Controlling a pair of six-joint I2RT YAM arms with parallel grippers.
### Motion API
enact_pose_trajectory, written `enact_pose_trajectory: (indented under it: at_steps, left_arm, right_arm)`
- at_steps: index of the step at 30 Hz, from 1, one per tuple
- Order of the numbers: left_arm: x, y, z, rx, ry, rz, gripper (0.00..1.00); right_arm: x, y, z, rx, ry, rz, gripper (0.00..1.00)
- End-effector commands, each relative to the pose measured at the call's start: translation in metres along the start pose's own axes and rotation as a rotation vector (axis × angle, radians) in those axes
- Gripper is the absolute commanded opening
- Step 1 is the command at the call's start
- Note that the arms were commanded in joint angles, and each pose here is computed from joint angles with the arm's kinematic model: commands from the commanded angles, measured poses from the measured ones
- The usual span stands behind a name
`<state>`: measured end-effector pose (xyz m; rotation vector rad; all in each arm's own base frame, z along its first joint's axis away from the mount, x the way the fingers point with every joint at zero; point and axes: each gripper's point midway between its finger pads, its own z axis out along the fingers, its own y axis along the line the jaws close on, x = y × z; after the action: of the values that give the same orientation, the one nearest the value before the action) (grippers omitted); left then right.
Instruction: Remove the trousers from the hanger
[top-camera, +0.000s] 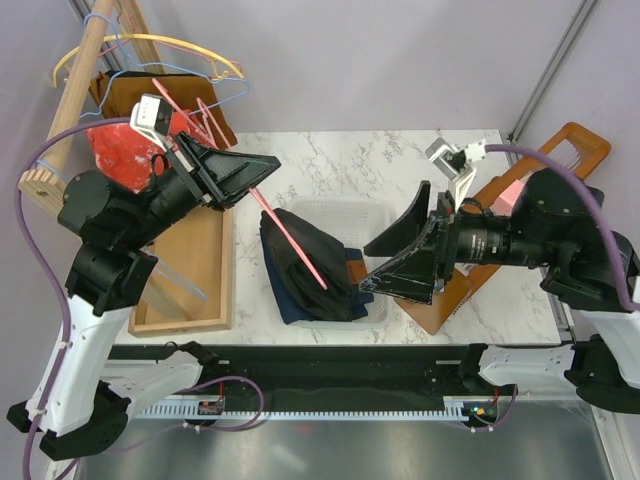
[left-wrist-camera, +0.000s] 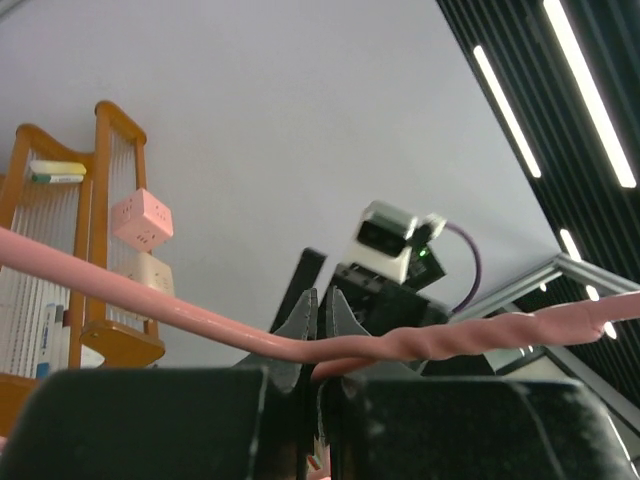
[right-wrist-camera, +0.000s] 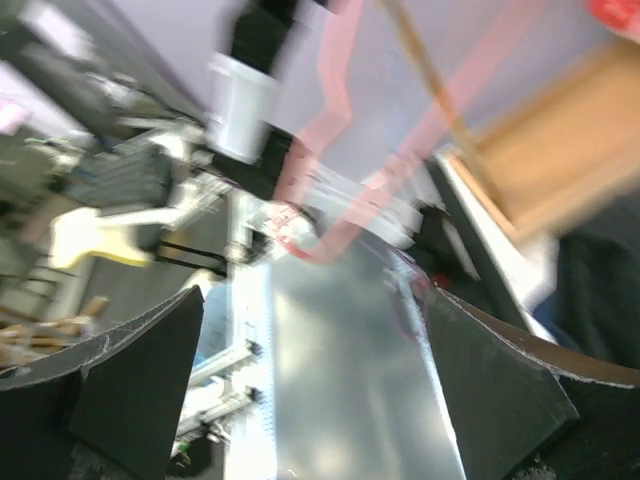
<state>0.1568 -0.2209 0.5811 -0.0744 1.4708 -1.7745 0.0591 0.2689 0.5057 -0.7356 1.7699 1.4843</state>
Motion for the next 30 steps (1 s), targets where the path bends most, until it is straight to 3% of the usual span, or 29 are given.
enact_pose_trajectory:
  at_steps: [1,8,10,14,17,20,24,30]
  left_arm:
    - [0.018,0.006,0.002,0.021,0.110,0.059,0.02]
    - [0.022,0.012,0.002,0.018,0.128,0.060,0.02]
    - [0.021,0.012,0.003,0.018,0.122,0.065,0.02]
    - [0.017,0.011,0.000,0.004,0.091,0.069,0.02]
    - [0.008,0.017,-0.006,-0.042,0.017,0.062,0.02]
    - [-0.004,0.018,-0.010,-0.064,-0.067,0.059,0.02]
    - [-0.010,0.024,-0.005,-0.099,-0.086,0.065,0.02]
    - [-0.014,0.028,-0.003,-0.125,-0.095,0.073,0.02]
  right_arm:
    - [-0.038,0.069,0.009,-0.366,-0.101,0.082,0.98]
    - [-0.039,0.047,0.067,-0.352,-0.033,0.060,0.98]
    - [-0.043,0.029,0.082,-0.276,-0.065,0.057,0.98]
    - [-0.048,-0.011,0.091,-0.083,-0.137,-0.031,0.83]
    - [-0.052,-0.029,0.084,0.041,-0.207,-0.134,0.83]
    - [-0.042,-0.031,0.087,0.075,-0.186,-0.206,0.80]
    - [-0.020,-0.017,0.112,0.055,-0.127,-0.261,0.78]
    - [-0.021,-0.033,0.128,0.228,-0.156,-0.288,0.52]
